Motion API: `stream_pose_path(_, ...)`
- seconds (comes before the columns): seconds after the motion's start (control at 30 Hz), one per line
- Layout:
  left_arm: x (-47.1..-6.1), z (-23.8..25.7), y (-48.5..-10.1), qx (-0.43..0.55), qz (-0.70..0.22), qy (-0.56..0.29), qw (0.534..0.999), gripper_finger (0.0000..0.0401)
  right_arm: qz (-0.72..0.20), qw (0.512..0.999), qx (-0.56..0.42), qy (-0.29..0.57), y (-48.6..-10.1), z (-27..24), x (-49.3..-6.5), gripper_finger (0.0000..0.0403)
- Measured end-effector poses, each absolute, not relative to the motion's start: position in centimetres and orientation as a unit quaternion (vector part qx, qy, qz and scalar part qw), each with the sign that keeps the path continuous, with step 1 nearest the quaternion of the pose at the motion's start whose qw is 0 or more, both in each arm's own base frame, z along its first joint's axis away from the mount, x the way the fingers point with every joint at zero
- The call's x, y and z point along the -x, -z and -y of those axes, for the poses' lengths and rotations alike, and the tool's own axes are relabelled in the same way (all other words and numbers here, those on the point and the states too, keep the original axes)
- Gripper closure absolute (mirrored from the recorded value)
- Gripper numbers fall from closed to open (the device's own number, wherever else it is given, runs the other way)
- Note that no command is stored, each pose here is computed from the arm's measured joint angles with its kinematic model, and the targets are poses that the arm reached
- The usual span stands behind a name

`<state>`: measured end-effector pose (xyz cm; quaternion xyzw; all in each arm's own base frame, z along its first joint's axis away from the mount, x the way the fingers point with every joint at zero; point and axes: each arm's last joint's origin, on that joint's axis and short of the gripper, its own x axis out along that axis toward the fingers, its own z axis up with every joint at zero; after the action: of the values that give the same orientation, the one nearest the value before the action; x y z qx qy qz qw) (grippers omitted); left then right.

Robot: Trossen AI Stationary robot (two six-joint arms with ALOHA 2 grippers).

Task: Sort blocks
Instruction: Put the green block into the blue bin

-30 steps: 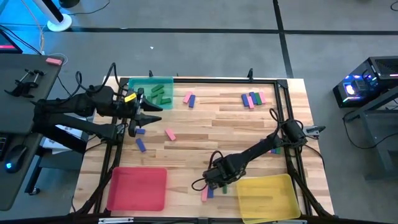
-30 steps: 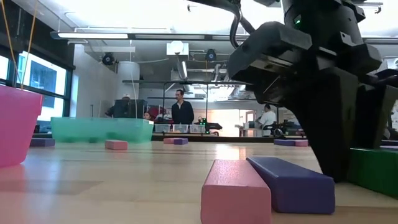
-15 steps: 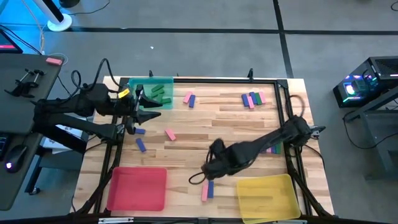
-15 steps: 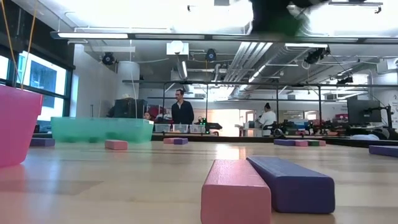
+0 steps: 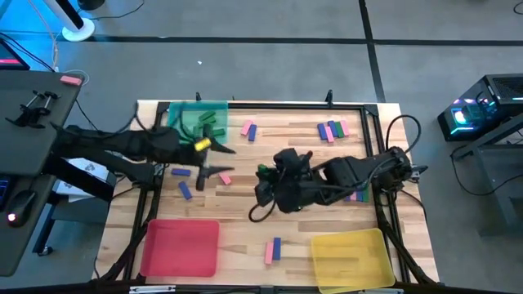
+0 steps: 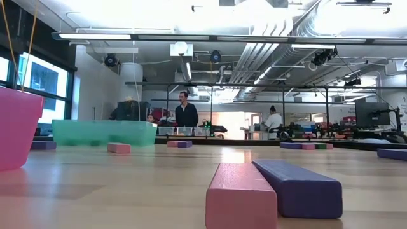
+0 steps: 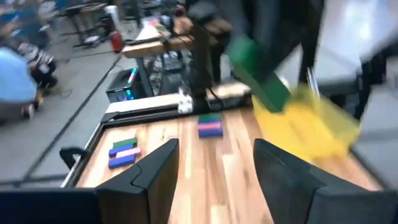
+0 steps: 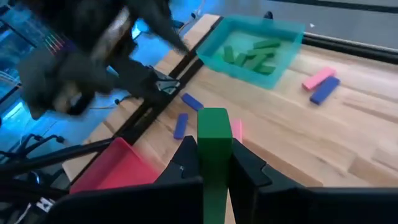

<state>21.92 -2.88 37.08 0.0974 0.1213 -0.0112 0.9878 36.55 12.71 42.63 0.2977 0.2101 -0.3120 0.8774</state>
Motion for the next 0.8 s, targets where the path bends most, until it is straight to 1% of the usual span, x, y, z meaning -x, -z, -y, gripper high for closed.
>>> stream_pose_path(0.1,-23.0,4.1,-37.0,-0.182,-0.138,0.019,0.973,0.0177,-0.212,0.880,-0.301,0.300,-42.8,-11.6,-37.3,0.0390)
stream_pose_path(0.27,-24.2,5.8,-38.0,-0.332,-0.148,-0.027,0.931,0.0138,-0.201,0.884,-0.312,0.286,-43.0,-9.4,-38.7,0.0390)
stream_pose_path(0.43,-24.4,7.0,-38.3,-0.421,-0.156,-0.042,0.893,0.0117,-0.182,0.886,-0.330,0.268,-43.6,-7.5,-39.6,0.0390)
stream_pose_path(0.53,-24.2,7.4,-38.3,-0.455,-0.166,-0.066,0.872,0.0115,-0.168,0.885,-0.341,0.268,-43.8,-6.8,-39.9,0.0390)
stream_pose_path(0.67,-23.9,7.2,-38.5,-0.476,-0.191,-0.139,0.847,0.0114,-0.141,0.885,-0.354,0.268,-44.3,-6.0,-40.3,0.0390)
stream_pose_path(0.73,-23.8,7.1,-38.6,-0.466,-0.193,-0.156,0.849,0.0114,-0.128,0.885,-0.361,0.264,-44.5,-5.8,-40.5,0.0390)
stream_pose_path(0.8,-23.5,7.0,-38.8,-0.449,-0.187,-0.153,0.860,0.0114,-0.119,0.885,-0.367,0.260,-44.9,-5.7,-40.4,0.0390)
